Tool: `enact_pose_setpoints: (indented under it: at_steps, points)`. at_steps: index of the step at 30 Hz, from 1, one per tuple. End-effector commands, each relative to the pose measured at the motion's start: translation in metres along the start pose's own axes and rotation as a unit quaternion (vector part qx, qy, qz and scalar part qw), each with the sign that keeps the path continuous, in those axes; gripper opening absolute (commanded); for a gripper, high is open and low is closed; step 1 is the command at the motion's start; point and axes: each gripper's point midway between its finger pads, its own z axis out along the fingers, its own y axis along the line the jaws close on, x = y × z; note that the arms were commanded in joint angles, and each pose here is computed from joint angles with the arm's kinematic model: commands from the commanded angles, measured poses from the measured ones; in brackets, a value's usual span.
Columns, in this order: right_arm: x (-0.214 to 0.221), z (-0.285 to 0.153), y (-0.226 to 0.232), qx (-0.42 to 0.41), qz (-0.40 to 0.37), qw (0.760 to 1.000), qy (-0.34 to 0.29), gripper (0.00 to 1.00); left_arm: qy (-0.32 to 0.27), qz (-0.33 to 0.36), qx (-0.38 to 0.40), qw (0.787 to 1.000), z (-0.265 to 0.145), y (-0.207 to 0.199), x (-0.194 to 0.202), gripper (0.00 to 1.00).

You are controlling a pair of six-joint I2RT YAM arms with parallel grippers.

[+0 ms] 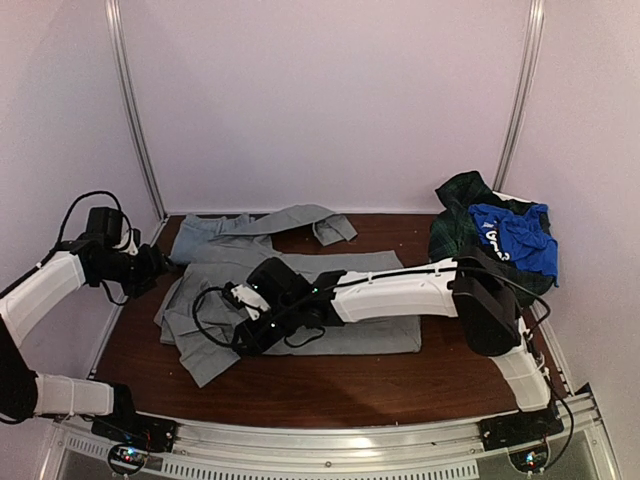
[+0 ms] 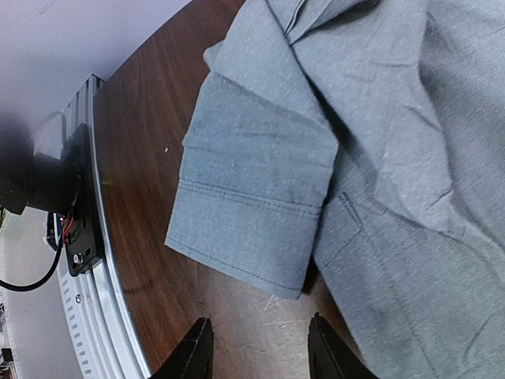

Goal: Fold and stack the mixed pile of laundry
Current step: Fold the flattened shirt at the center of the board.

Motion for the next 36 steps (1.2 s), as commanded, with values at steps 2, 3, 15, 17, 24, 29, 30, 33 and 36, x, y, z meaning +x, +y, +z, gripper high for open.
enact_pose_setpoints:
  at_steps: [2, 3, 15, 17, 24, 29, 30, 33, 36]
  points:
    - [0.01, 0.012, 0.016, -0.019, 0.027, 0.999, 0.015, 0.41, -0.021, 0.012, 0.016, 1.0, -0.006, -0.011, -0.016, 0.71]
    - [0.015, 0.016, 0.016, -0.018, 0.03, 0.999, 0.02, 0.41, -0.021, 0.011, 0.017, 1.0, -0.006, -0.011, -0.016, 0.71]
    - [0.034, 0.049, 0.007, -0.023, 0.044, 0.998, 0.037, 0.41, -0.033, 0.02, 0.004, 0.999, -0.013, -0.008, -0.02, 0.71]
    - [0.033, 0.052, 0.007, -0.027, 0.047, 0.998, 0.034, 0.41, -0.033, 0.021, 0.0, 0.999, -0.012, -0.007, -0.02, 0.71]
    - [0.029, 0.063, 0.008, -0.037, 0.054, 0.997, 0.032, 0.24, -0.028, 0.023, -0.01, 0.999, -0.007, -0.002, -0.018, 0.71]
    - [-0.005, 0.03, 0.017, -0.015, 0.023, 1.0, 0.003, 0.0, -0.026, 0.023, -0.017, 0.999, -0.004, 0.002, -0.017, 0.71]
    - [-0.013, 0.018, 0.018, -0.005, 0.015, 1.0, -0.002, 0.0, -0.026, 0.023, -0.017, 0.999, -0.003, 0.002, -0.017, 0.72]
    - [-0.042, -0.021, 0.015, 0.018, -0.003, 0.999, -0.029, 0.0, -0.023, 0.022, -0.014, 0.999, -0.001, 0.002, -0.017, 0.72]
    - [-0.062, -0.057, 0.007, 0.032, -0.012, 0.998, -0.055, 0.0, -0.023, 0.024, -0.013, 0.999, 0.001, 0.002, -0.017, 0.72]
